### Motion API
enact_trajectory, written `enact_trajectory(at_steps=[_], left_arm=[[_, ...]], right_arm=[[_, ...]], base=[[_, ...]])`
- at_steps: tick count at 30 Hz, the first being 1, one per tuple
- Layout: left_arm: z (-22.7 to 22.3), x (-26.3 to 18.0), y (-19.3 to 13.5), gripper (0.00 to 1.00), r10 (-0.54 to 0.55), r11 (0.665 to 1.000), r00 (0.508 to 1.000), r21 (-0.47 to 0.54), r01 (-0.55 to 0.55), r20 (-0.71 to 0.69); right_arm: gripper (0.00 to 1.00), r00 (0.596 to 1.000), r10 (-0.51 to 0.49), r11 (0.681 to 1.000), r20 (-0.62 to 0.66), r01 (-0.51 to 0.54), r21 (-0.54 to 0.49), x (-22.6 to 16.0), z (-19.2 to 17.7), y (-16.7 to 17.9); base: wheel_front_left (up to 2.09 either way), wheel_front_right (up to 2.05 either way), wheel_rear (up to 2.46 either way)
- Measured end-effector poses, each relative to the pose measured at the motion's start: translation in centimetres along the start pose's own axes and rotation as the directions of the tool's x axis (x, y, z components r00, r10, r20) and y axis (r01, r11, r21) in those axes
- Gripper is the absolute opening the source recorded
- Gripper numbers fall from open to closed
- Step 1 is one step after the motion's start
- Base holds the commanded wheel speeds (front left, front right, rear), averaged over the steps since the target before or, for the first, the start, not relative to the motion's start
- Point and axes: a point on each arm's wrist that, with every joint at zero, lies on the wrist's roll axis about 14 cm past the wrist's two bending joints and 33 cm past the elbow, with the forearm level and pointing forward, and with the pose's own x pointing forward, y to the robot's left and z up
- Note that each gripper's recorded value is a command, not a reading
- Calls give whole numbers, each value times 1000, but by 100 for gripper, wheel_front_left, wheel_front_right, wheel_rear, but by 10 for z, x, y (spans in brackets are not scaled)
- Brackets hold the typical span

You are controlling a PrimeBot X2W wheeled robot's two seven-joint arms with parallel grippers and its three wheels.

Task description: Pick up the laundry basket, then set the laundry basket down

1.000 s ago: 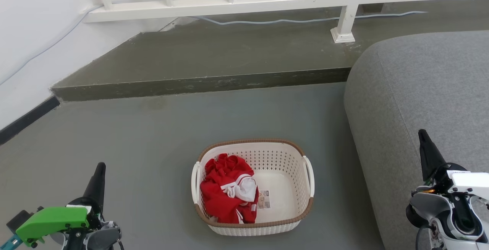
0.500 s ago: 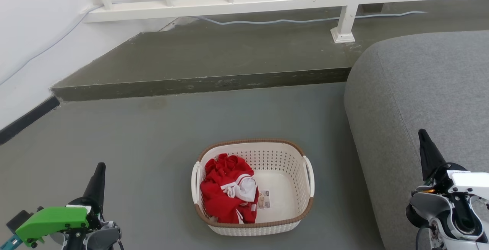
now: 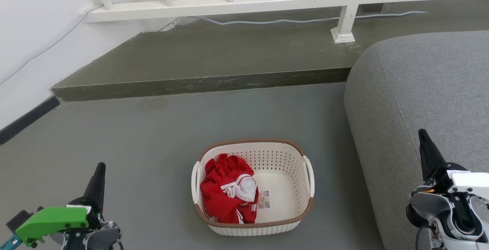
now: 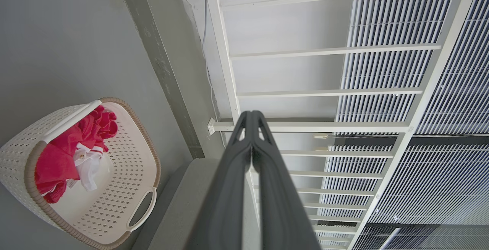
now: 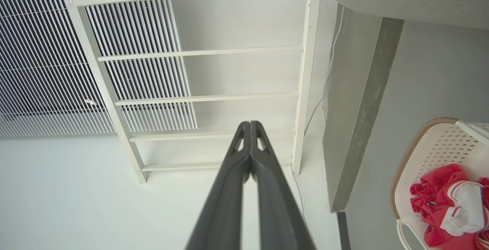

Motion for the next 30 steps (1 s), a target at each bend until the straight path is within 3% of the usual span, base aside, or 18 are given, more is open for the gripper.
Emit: enact_trajectory(at_steps=[30], left_arm=[[1, 0, -1, 0, -8, 1000, 1000, -1, 8, 3]], right_arm=[[0, 1000, 1, 1000, 0, -1, 0, 0, 0, 0]], base=[[0, 0, 0]])
